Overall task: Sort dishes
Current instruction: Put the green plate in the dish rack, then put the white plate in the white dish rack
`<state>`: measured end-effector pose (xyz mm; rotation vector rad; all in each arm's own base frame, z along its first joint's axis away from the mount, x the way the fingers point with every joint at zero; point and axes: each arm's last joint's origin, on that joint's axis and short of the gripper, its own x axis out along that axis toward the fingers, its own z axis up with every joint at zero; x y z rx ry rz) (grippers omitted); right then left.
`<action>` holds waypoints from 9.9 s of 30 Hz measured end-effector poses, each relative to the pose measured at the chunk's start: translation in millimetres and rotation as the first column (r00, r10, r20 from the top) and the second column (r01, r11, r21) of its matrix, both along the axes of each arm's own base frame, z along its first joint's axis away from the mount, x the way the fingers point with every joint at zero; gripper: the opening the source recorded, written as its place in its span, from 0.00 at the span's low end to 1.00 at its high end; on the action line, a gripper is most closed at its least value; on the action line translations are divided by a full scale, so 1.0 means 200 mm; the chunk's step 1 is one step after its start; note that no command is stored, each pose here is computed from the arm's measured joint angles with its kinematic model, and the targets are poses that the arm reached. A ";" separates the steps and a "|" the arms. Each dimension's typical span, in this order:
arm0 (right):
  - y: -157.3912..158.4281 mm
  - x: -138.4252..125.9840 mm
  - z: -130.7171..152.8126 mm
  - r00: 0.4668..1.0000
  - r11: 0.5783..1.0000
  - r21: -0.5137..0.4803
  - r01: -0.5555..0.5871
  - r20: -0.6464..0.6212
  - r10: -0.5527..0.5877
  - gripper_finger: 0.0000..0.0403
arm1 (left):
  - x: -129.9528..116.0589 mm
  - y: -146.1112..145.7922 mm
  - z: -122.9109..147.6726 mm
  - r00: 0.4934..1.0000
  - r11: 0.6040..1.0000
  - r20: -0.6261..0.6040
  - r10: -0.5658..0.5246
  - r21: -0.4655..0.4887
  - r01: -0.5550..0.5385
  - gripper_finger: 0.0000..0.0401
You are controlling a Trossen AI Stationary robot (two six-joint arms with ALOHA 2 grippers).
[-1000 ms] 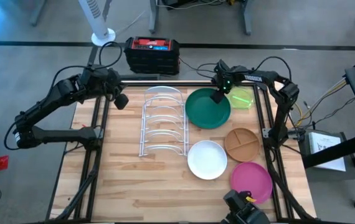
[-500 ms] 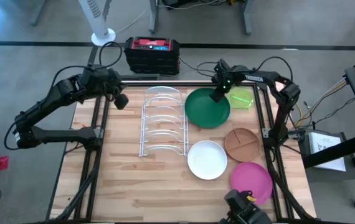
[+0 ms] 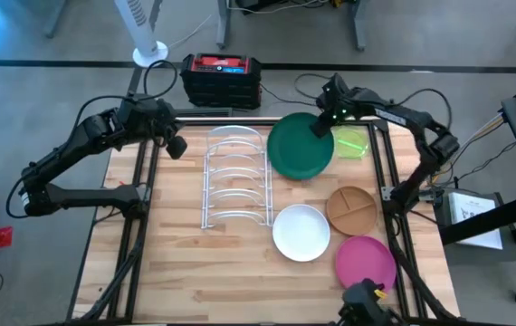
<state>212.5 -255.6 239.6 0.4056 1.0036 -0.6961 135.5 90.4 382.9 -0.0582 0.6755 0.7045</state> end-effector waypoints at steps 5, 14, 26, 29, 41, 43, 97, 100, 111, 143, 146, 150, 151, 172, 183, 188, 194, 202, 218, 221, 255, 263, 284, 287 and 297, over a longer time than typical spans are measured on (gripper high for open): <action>0.09 -0.07 0.22 0.996 0.993 -0.118 0.020 0.084 -0.010 0.00 | 0.01 0.00 0.01 0.999 1.000 0.034 0.006 0.011 -0.007 0.00; 0.31 -0.14 0.52 0.975 0.936 -0.349 0.049 0.219 0.031 0.00 | 0.03 0.02 0.05 0.994 0.998 0.109 0.003 0.058 -0.009 0.00; 0.52 -0.07 0.57 0.925 0.781 -0.605 0.156 0.366 0.099 0.00 | 0.06 0.03 0.13 0.972 0.983 0.225 -0.071 0.183 0.029 0.00; 0.56 -0.05 0.55 0.888 0.753 -0.630 0.193 0.439 0.140 0.00 | 0.08 0.03 0.14 0.966 0.979 0.245 -0.084 0.199 0.035 0.00; 0.73 0.04 0.48 0.713 0.638 -0.681 0.359 0.641 0.284 0.00 | 0.14 0.04 0.02 0.904 0.956 0.370 -0.213 0.270 0.115 0.00; 0.75 0.07 0.45 0.698 0.621 -0.687 0.377 0.651 0.297 0.00 | 0.15 0.04 -0.01 0.902 0.955 0.375 -0.213 0.274 0.112 0.00; 0.93 0.52 0.06 0.768 0.529 -0.781 0.332 0.550 0.330 0.00 | 0.02 -0.03 0.08 0.847 0.923 0.491 -0.203 0.386 -0.002 0.00; 0.93 0.53 0.04 0.785 0.523 -0.793 0.312 0.525 0.329 0.00 | 0.03 -0.03 0.08 0.850 0.924 0.486 -0.201 0.382 0.000 0.00; 0.94 0.57 -0.05 0.828 0.521 -0.813 0.260 0.465 0.314 0.00 | 0.05 -0.02 0.06 0.856 0.928 0.479 -0.197 0.373 0.005 0.00; 0.93 0.60 -0.18 0.875 0.552 -0.818 0.160 0.376 0.304 0.00 | 0.09 0.01 0.04 0.866 0.937 0.465 -0.184 0.348 0.012 0.00; 0.93 0.60 -0.18 0.880 0.555 -0.819 0.144 0.362 0.306 0.00 | 0.09 0.01 0.04 0.866 0.937 0.466 -0.184 0.348 0.012 0.00; 0.93 0.60 -0.19 0.881 0.555 -0.820 0.142 0.360 0.307 0.00 | 0.09 0.01 0.04 0.864 0.939 0.469 -0.182 0.344 0.011 0.00; 0.93 0.60 -0.19 0.882 0.555 -0.820 0.139 0.357 0.307 0.00 | 0.09 0.01 0.04 0.864 0.939 0.470 -0.182 0.344 0.011 0.00; 0.94 0.60 -0.20 0.890 0.565 -0.817 0.115 0.338 0.307 0.18 | 0.09 0.01 0.04 0.862 0.941 0.475 -0.179 0.337 0.009 0.00; 0.94 0.60 -0.18 0.879 0.579 -0.803 0.143 0.372 0.298 0.31 | 0.09 0.01 0.03 0.869 0.944 0.463 -0.174 0.328 0.014 0.00; 0.95 0.59 -0.17 0.877 0.585 -0.798 0.144 0.377 0.299 0.37 | 0.09 0.01 0.03 0.872 0.945 0.459 -0.173 0.326 0.016 0.00; 0.97 0.58 -0.15 0.868 0.600 -0.786 0.147 0.394 0.303 0.43 | 0.09 0.01 0.03 0.872 0.945 0.459 -0.173 0.326 0.016 0.00; 1.01 0.59 -0.16 0.864 0.617 -0.777 0.126 0.391 0.316 0.47 | 0.09 0.01 0.03 0.873 0.946 0.456 -0.172 0.324 0.017 0.00; 1.05 0.59 -0.15 0.865 0.610 -0.783 0.120 0.384 0.322 0.48 | 0.09 0.01 -0.01 0.897 0.961 0.417 -0.147 0.273 0.031 0.00; 1.06 0.57 -0.11 0.867 0.615 -0.780 0.116 0.382 0.321 0.48 | 0.09 0.01 -0.02 0.900 0.965 0.412 -0.141 0.260 0.032 0.00; 1.12 -0.12 -0.01 0.994 0.997 -0.042 -0.069 0.085 0.072 0.48 | 0.24 -0.18 -0.11 0.850 0.927 0.377 -0.368 0.082 0.365 0.00; 1.17 -0.02 -0.20 0.982 0.979 0.071 -0.189 0.043 0.187 0.48 | 0.28 -0.22 -0.13 0.842 0.912 0.366 -0.397 0.052 0.407 0.00; 1.23 0.14 -0.44 0.937 0.927 0.137 -0.350 0.036 0.348 0.45 | 0.27 -0.23 -0.12 0.836 0.910 0.375 -0.400 0.050 0.412 0.00; 1.24 0.14 -0.43 0.933 0.921 0.145 -0.360 0.047 0.358 0.45 | 0.27 -0.23 -0.12 0.838 0.910 0.373 -0.398 0.046 0.412 0.00; 1.25 0.14 -0.40 0.912 0.894 0.178 -0.411 0.089 0.401 0.44 | 0.28 -0.23 -0.13 0.842 0.911 0.368 -0.396 0.038 0.412 0.00</action>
